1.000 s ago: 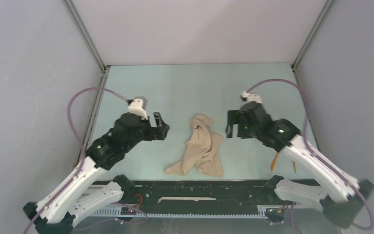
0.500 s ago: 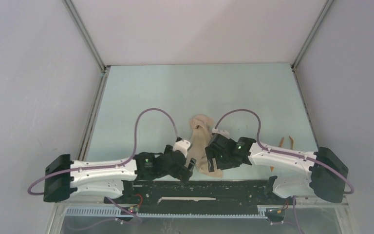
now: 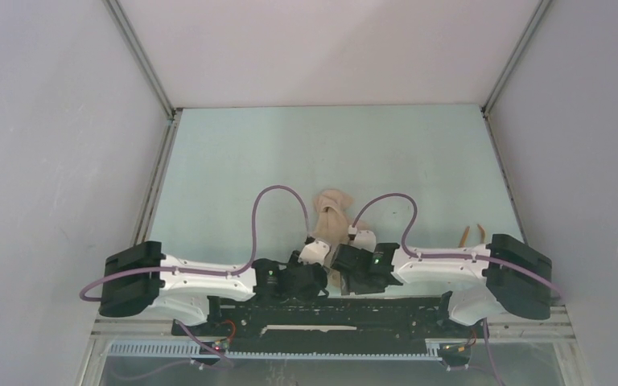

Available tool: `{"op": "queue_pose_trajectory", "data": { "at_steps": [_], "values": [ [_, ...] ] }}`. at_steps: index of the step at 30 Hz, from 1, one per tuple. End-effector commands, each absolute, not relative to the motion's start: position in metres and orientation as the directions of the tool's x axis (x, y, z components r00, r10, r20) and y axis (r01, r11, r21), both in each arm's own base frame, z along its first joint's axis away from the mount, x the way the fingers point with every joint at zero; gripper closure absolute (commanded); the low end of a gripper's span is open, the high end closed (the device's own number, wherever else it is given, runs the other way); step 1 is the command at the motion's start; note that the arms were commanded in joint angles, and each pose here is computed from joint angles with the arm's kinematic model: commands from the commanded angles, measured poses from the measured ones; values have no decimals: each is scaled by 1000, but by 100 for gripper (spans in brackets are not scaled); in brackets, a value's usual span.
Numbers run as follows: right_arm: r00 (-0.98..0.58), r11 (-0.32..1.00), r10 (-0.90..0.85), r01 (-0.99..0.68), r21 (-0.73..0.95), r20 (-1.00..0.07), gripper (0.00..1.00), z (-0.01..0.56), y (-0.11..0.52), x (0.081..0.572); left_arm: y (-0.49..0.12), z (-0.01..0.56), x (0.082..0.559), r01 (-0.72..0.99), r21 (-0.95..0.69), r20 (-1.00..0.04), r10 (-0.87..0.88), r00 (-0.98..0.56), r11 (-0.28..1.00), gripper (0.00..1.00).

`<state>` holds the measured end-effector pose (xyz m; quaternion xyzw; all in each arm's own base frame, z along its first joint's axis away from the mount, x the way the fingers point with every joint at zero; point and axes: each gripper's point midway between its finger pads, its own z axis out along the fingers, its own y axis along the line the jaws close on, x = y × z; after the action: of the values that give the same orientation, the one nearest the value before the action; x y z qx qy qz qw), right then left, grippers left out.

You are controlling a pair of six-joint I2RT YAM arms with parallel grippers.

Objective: Fold the napkin into a case and place the utensils inside
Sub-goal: Pick up the crumpled napkin from the center of the board.

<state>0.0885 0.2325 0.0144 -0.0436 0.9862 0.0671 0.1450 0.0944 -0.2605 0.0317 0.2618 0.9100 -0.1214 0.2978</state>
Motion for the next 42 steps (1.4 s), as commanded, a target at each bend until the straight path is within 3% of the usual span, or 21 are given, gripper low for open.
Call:
{"op": "queue_pose_trajectory", "data": {
  "at_steps": [1, 3, 7, 13, 15, 18, 19, 24, 29, 33, 42],
  "values": [
    [-924, 988, 30, -31, 153, -380, 28, 17, 229, 103, -259, 37, 106, 458, -90, -663, 290, -691, 885, 43],
    [-926, 986, 50, -15, 169, -375, 25, 14, 224, 106, -252, 32, 108, 430, -79, -660, 276, -699, 899, 49],
    [-918, 989, 62, 4, 147, -392, 29, 10, 212, 111, -239, 33, 115, 384, -28, -658, 272, -702, 923, 64],
    [-896, 994, 70, 24, 109, -439, 58, 12, 201, 119, -228, 72, 132, 330, -81, -702, 181, -689, 940, 83],
    [-883, 993, 84, 36, 111, -461, 72, 19, 197, 123, -219, 89, 141, 304, -139, -716, 117, -689, 943, 90],
    [-855, 990, 116, 58, 129, -506, 98, 36, 187, 131, -197, 119, 160, 243, -227, -744, -7, -668, 943, 93],
    [-845, 988, 131, 67, 140, -519, 100, 42, 182, 135, -189, 129, 166, 225, -258, -752, -50, -657, 940, 94],
    [-792, 965, 239, 130, 226, -562, 100, 76, 153, 162, -148, 159, 195, 133, -330, -786, -194, -587, 935, 100],
    [-767, 932, 323, 158, 325, -555, 100, 97, 129, 186, -142, 140, 218, 85, -332, -718, -193, -669, 939, 100],
    [-714, 893, 420, 216, 394, -560, 100, 123, 100, 198, -121, 132, 235, -55, -307, -666, -256, -700, 950, 100],
    [-729, 859, 384, 57, 508, -567, 100, 172, 114, 203, -61, 143, 255, -317, -345, -682, -468, -562, 883, 100]
  ]
}}
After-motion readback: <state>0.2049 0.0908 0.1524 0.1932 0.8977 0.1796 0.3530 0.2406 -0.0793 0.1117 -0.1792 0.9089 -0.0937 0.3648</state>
